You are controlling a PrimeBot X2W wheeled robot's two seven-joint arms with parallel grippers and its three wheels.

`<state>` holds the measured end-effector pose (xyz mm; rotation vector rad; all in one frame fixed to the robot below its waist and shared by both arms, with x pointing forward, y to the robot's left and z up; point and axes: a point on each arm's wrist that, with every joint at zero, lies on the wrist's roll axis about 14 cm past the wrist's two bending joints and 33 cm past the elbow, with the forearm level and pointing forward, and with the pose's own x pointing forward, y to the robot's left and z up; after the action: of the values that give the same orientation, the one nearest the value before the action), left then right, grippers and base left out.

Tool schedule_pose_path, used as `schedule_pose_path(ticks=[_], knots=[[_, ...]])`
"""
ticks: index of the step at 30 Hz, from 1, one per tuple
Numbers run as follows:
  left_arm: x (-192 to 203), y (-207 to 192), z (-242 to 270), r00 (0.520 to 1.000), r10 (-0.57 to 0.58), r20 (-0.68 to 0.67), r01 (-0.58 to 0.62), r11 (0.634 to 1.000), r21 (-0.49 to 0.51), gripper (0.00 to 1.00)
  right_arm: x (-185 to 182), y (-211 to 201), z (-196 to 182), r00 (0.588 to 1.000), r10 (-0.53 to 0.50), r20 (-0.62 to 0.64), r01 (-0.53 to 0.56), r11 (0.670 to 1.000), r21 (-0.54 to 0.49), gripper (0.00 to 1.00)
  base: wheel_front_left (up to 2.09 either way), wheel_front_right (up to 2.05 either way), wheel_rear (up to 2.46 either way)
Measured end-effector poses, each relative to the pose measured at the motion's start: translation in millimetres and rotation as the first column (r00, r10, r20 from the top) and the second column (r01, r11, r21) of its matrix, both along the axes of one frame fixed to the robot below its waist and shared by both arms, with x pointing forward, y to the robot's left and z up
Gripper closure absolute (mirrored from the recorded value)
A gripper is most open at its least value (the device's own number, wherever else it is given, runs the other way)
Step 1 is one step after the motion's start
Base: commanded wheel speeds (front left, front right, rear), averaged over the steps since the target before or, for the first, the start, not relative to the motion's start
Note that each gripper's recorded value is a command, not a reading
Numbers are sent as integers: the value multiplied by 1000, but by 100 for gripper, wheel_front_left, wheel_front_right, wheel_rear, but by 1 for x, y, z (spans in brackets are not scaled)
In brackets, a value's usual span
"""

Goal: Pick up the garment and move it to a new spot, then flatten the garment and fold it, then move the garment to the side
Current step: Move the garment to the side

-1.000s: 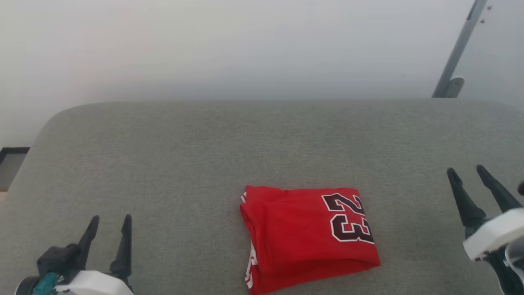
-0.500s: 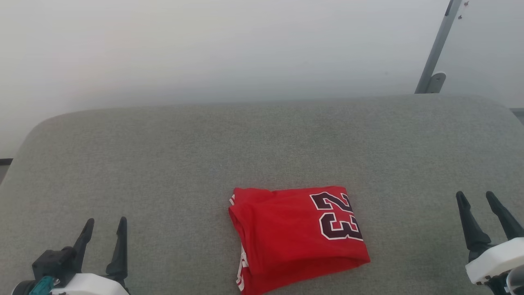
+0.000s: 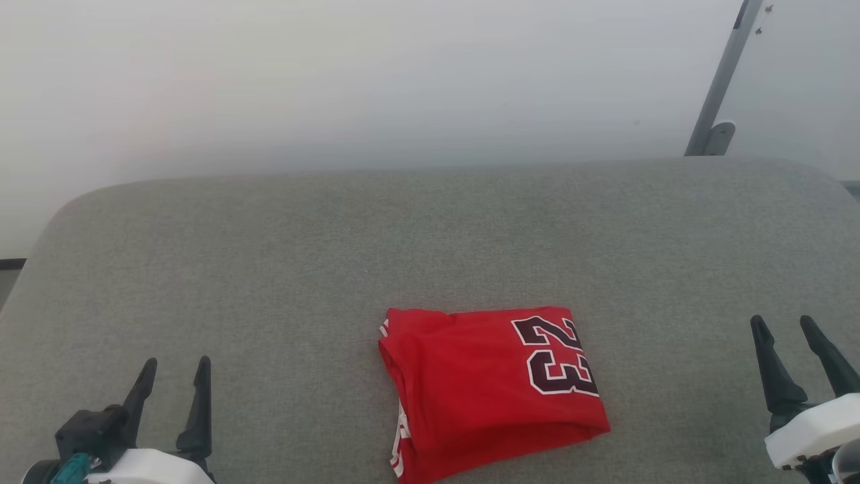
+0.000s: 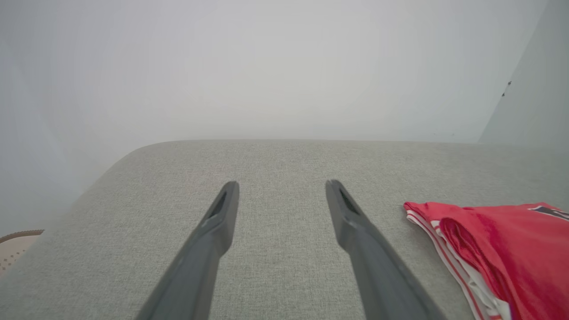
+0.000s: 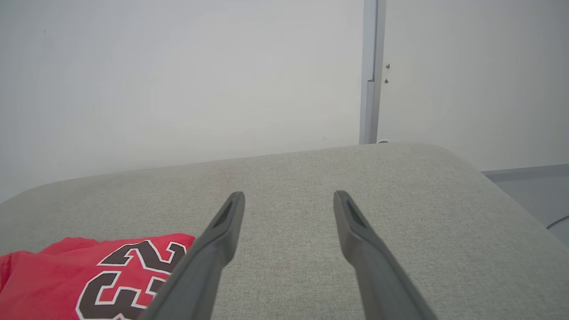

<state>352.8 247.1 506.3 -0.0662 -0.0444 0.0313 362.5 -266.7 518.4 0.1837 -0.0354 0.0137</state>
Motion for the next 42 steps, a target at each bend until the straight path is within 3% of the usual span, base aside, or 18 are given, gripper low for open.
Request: schedule_pose_path(ticks=[10,22,28,33,42], knots=[[-7,6,0,1000,20,1,-20,1000,-2,0,7,16,-5,999,45,-25,-45,999,4,0,0,0,0],[-29,26,-3,996,90,-12,-90,996,-8,0,29,87,-35,944,264,-196,-253,964,80,0,0,0,0],[-39,30,-13,991,129,-43,-131,991,-26,0,42,113,-60,870,353,-343,-333,935,119,0,0,0,0],[-41,34,-23,985,157,-75,-160,987,-32,0,49,126,-88,780,401,-481,-378,914,149,0,0,0,0],[-44,35,-39,973,193,-125,-200,979,-42,0,48,138,-135,578,425,-697,-427,885,186,0,0,0,0]])
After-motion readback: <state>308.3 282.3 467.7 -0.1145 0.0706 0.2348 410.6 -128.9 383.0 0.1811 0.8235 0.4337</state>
